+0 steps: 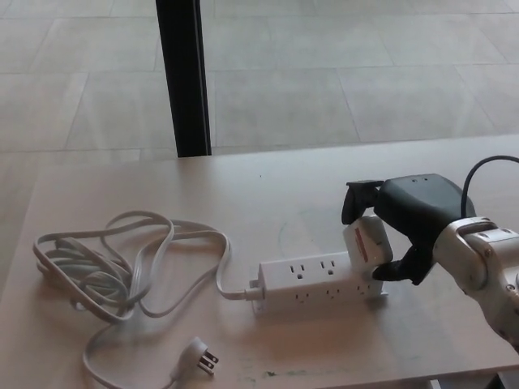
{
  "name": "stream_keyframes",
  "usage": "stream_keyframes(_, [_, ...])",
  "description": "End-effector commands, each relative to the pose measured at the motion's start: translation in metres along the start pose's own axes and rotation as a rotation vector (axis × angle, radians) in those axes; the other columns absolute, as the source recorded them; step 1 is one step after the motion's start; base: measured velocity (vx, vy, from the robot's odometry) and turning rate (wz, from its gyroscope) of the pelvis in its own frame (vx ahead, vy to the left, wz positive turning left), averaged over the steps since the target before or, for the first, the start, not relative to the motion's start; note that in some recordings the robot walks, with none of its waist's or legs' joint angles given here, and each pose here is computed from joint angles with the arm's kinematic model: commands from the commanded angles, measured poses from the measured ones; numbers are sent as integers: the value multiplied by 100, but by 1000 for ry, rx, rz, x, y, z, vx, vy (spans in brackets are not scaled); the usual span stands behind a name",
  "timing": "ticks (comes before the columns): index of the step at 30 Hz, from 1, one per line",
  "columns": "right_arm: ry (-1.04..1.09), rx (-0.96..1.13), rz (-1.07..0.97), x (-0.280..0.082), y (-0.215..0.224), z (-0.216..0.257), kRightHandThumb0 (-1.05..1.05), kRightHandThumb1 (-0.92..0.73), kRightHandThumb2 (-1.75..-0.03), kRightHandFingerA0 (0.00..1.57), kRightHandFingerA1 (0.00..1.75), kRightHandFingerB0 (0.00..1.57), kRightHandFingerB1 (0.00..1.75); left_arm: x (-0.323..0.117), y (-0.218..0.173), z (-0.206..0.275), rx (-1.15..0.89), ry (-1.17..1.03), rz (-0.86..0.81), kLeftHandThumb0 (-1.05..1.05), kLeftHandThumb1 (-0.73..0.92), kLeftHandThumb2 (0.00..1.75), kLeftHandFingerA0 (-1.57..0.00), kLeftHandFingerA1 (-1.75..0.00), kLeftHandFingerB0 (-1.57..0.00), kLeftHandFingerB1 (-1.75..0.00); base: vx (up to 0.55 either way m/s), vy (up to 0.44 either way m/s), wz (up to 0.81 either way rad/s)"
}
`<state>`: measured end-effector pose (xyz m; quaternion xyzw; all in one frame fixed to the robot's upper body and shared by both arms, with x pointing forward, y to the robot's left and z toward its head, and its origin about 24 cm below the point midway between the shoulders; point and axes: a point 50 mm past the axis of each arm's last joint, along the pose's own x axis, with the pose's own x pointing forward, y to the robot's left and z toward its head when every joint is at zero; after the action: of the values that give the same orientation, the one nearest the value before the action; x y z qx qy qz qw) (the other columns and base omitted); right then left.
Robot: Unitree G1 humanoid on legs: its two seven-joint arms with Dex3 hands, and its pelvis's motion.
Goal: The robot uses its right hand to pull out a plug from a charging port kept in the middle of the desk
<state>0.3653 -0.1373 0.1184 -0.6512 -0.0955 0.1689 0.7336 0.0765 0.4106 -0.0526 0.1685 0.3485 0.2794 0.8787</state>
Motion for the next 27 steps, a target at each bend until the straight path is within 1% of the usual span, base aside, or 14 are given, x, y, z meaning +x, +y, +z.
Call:
stream_keyframes(1, [19, -17, -51, 11, -37, -1, -27, -49, -88, 87, 175, 71, 168, 0, 8, 6, -13, -38, -10, -71, 82, 64, -71, -51, -55, -44, 0, 0, 0])
stream_keyframes(6, [14, -9, -60, 16, -54, 0, -28, -47, -92, 88, 175, 71, 167, 2, 11, 7, -4, -33, -7, -71, 82, 65, -73, -50, -54, -43, 0, 0, 0])
stream_keyframes(7, [6, -14, -59, 17, -69, 1, -27, -44, -100, 90, 175, 75, 163, 1, 11, 8, -15, -39, -8, -70, 82, 65, -72, -50, -55, -43, 0, 0, 0])
stream_keyframes(8, [8, -14, -55, 17, -75, 1, -27, -44, -100, 90, 175, 75, 163, 2, 11, 8, -19, -38, -8, -70, 82, 65, -72, -50, -55, -43, 0, 0, 0])
stream_keyframes(9, [-19, -30, -74, 18, -80, 1, -26, -40, -101, 91, 175, 78, 159, 1, 12, 9, -14, -43, -9, -70, 82, 65, -72, -50, -56, -44, 0, 0, 0])
stream_keyframes(10, [5, -28, -68, 18, -85, 1, -31, -43, -99, 92, 175, 81, 149, 2, 12, 9, -5, -43, -11, -70, 83, 65, -72, -51, -56, -44, 0, 0, 0])
stream_keyframes(13, [22, 4, -63, 17, -98, -2, -29, -39, -98, 92, 175, 76, 168, 2, 11, 9, -10, -39, -19, -71, 84, 65, -71, -51, -56, -44, 0, 0, 0])
stream_keyframes(16, [42, 4, -63, 14, -109, -6, -26, -42, -87, 91, 175, 73, 171, 2, 11, 9, -34, -34, -28, -72, 83, 65, -70, -51, -55, -44, 0, 0, 0])
stream_keyframes(18, [41, 4, -62, 14, -109, -6, -26, -42, -87, 91, 175, 73, 171, 2, 11, 9, -36, -34, -29, -72, 83, 65, -70, -51, -55, -44, 0, 0, 0])
stream_keyframes(19, [61, 8, -62, 11, -118, -13, -24, -40, -94, 94, 175, 83, 159, 1, 13, 6, -25, -22, -19, -73, 83, 65, -73, -51, -57, -44, 0, 0, 0])
stream_keyframes(21, [97, 15, -63, 9, -124, -19, -22, -37, -103, 95, 175, 83, 164, 1, 13, 6, -34, -27, -22, -71, 84, 65, -73, -52, -56, -44, 0, 0, 0])
stream_keyframes(23, [110, 14, -64, 3, -126, -28, -24, -38, -103, 92, 175, 76, 167, 1, 12, 6, -35, -32, -23, -71, 84, 65, -71, -50, -56, -44, 0, 0, 0])
stream_keyframes(24, [126, 13, -53, 2, -125, -32, -25, -40, -99, 90, 175, 80, 155, 1, 13, 6, -40, -32, -18, -72, 83, 65, -72, -51, -56, -44, 0, 0, 0])
stream_keyframes(27, [162, -1, -25, -7, -114, -48, -24, -43, -91, 88, 175, 81, 152, 1, 13, 6, -50, -27, -20, -70, 84, 65, -70, -50, -55, -43, 0, 0, 0])
